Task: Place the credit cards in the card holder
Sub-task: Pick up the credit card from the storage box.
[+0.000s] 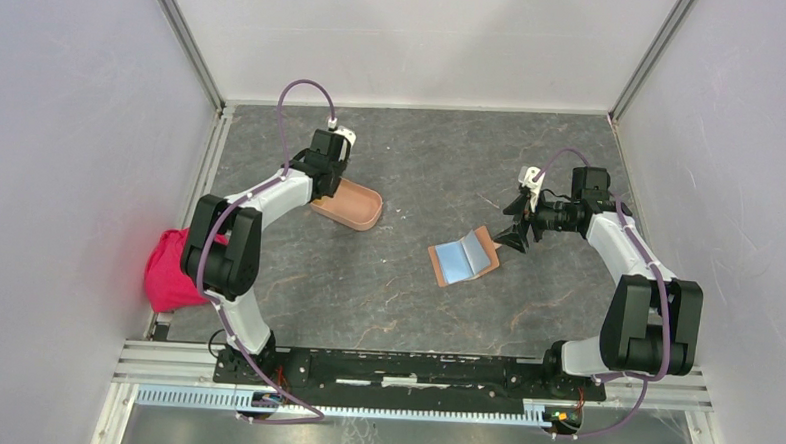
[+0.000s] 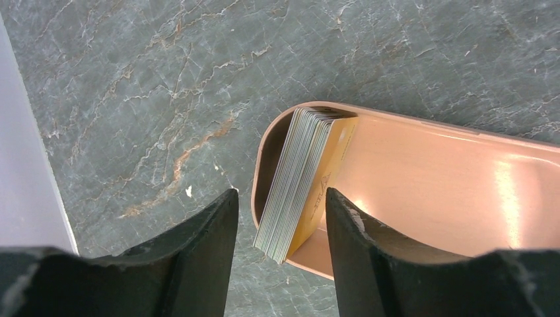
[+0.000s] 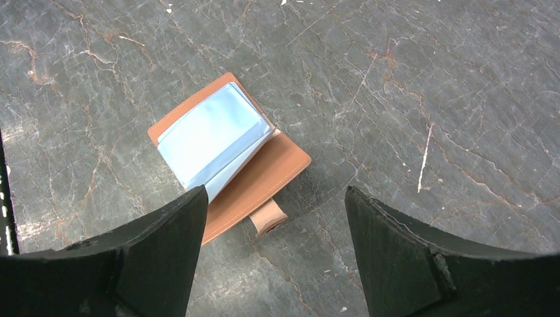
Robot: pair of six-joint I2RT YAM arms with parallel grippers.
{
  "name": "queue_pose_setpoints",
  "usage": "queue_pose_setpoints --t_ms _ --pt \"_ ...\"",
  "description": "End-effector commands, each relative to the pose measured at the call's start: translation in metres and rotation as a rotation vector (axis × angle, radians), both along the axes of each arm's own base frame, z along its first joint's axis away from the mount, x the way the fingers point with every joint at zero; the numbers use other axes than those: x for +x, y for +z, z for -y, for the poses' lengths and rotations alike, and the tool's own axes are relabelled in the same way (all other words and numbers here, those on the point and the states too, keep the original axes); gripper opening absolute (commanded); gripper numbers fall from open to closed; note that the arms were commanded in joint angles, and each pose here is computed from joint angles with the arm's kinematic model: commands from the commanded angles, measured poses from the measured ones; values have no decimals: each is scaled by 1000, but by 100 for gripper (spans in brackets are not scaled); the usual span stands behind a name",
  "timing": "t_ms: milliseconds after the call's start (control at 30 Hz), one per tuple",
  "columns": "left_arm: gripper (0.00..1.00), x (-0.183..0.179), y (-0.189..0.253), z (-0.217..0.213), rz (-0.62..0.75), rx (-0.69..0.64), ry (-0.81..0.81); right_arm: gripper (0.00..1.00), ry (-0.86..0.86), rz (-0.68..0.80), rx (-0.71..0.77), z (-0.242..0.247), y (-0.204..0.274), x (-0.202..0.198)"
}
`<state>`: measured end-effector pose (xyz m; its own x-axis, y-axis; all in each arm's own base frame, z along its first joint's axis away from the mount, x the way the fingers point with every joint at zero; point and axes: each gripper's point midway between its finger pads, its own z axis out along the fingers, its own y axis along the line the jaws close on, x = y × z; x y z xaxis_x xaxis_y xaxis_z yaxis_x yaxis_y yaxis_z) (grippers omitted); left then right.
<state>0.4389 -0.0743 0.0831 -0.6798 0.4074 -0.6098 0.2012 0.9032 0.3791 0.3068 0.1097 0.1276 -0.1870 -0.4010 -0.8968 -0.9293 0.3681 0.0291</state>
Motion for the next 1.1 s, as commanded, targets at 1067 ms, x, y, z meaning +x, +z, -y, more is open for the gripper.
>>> queue_pose_setpoints --t_ms 1067 --pt "50 13 13 -5 65 19 42 83 35 19 19 -5 5 -2"
